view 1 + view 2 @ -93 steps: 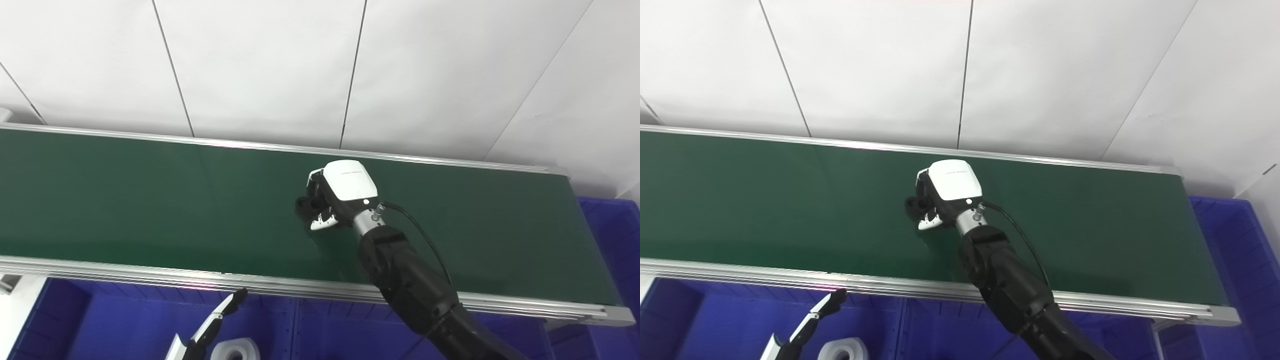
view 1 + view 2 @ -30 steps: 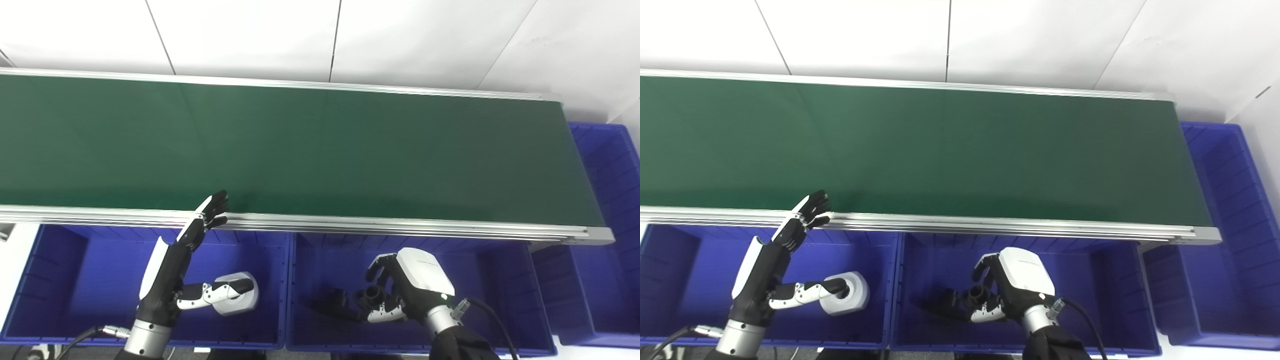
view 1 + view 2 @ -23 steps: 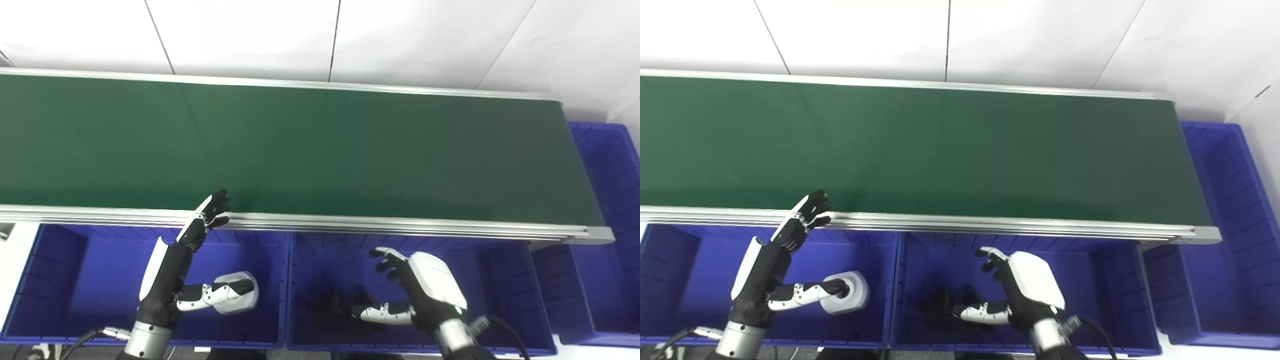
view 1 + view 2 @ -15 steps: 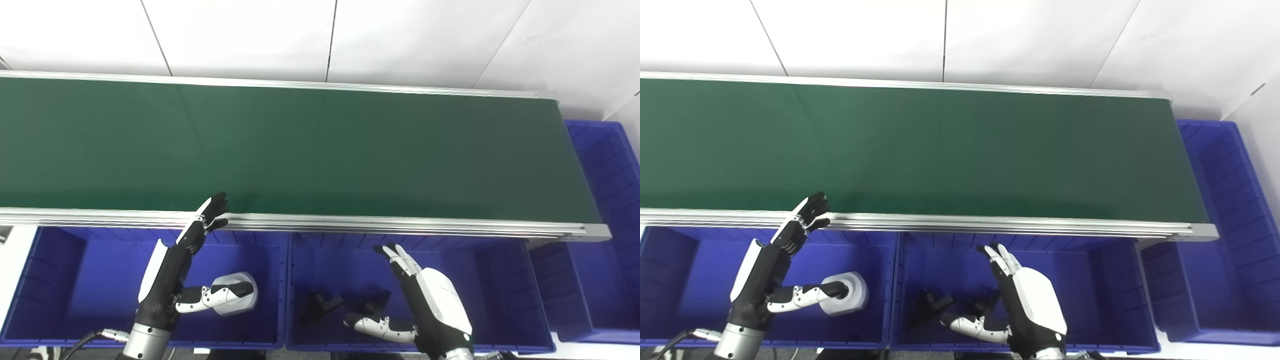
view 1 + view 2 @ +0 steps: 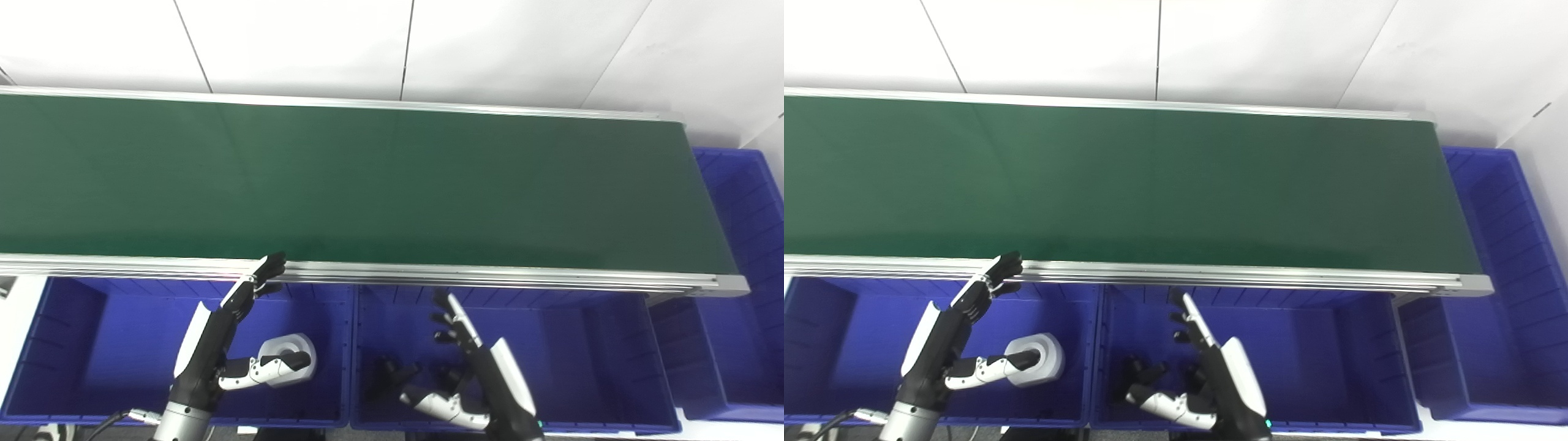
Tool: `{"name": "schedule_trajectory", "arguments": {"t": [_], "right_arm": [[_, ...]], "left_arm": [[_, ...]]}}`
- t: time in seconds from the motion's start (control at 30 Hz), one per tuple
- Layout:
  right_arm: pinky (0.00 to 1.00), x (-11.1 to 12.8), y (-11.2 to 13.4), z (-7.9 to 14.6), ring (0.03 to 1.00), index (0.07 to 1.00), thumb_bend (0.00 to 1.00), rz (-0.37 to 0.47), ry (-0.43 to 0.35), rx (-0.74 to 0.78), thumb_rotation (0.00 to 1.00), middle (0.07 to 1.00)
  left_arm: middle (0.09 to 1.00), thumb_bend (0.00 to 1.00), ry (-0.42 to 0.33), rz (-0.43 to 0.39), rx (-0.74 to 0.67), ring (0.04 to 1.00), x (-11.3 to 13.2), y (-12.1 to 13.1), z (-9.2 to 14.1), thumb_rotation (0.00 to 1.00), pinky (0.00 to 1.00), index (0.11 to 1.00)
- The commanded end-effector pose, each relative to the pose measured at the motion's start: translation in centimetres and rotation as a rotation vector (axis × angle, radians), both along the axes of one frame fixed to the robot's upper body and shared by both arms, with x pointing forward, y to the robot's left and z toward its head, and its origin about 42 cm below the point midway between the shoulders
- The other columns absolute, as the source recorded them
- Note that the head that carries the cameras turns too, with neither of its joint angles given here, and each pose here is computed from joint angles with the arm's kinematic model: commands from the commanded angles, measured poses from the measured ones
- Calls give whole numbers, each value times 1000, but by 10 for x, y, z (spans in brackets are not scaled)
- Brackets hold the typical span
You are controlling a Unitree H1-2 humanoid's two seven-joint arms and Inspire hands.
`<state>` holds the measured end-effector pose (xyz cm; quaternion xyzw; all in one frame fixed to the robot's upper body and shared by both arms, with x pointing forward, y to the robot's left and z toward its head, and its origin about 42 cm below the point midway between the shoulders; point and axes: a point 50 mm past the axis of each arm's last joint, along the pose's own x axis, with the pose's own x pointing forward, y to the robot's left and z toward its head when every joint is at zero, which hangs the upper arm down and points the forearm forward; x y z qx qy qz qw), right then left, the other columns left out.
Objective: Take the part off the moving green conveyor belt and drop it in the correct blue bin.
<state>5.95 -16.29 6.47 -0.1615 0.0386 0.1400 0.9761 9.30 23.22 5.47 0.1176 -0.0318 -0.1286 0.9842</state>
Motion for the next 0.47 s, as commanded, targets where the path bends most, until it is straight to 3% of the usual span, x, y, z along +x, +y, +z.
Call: {"name": "schedule_trajectory", "arguments": {"t": [0.0, 0.43], "right_arm": [[836, 0, 3, 3, 917, 992, 824, -19, -47, 47, 615, 962], [852, 6, 7, -16, 919, 994, 802, -87, -79, 106, 582, 961]], "left_arm": [[901, 683, -27, 2, -7, 875, -2, -1, 4, 437, 797, 888], [910, 724, 51, 16, 29, 887, -10, 10, -15, 445, 820, 892]]}}
